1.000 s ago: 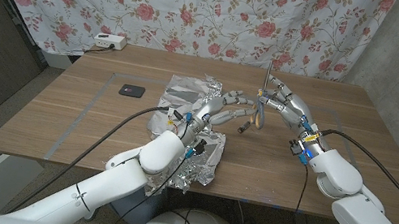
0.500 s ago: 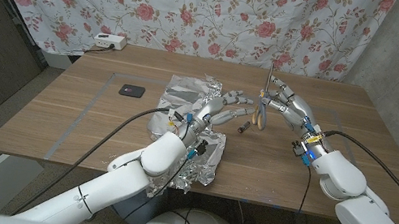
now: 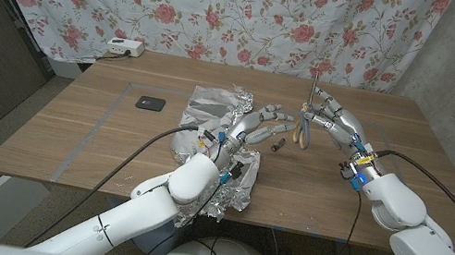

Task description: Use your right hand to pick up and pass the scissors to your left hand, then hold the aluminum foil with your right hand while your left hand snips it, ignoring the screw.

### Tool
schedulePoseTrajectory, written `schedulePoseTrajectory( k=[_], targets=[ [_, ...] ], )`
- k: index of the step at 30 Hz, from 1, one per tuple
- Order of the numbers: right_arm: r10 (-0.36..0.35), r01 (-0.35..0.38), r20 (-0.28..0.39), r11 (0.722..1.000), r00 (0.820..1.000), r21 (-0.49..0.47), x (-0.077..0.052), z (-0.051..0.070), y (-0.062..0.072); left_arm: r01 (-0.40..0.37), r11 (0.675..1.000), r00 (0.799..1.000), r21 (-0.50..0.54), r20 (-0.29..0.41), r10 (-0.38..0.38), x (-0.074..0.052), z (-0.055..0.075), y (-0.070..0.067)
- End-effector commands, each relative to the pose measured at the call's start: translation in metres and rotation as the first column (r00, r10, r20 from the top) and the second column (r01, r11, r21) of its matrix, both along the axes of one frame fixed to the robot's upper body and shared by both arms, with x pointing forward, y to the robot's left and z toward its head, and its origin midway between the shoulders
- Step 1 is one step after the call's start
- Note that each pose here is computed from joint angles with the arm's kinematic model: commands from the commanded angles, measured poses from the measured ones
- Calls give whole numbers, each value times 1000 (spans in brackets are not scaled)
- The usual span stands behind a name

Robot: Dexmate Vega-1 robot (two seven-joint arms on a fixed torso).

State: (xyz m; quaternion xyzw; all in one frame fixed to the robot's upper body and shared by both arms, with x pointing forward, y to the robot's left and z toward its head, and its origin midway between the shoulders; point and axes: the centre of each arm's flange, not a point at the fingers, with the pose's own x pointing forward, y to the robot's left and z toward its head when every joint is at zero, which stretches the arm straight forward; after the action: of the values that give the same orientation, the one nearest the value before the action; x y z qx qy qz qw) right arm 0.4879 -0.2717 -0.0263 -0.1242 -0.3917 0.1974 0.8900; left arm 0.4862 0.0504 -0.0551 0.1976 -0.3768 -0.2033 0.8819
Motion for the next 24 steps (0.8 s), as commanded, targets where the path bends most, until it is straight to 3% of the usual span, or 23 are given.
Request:
schedulePoseTrajectory(
  k=[1, 8, 24],
  targets=[
    [-6, 6, 4, 1000, 1000, 3, -6, 1, -9, 18, 1000, 999, -9, -27, -18, -3, -4, -13],
    [10, -10, 2, 1000, 1000, 6, -9, 0, -5, -5, 1000, 1000, -13, -31, 4, -1, -7, -9],
    [38, -38, 1, 999, 999, 24, -10, 2, 7, 24, 1000, 998, 11, -51, -24, 8, -12, -12]
  ],
)
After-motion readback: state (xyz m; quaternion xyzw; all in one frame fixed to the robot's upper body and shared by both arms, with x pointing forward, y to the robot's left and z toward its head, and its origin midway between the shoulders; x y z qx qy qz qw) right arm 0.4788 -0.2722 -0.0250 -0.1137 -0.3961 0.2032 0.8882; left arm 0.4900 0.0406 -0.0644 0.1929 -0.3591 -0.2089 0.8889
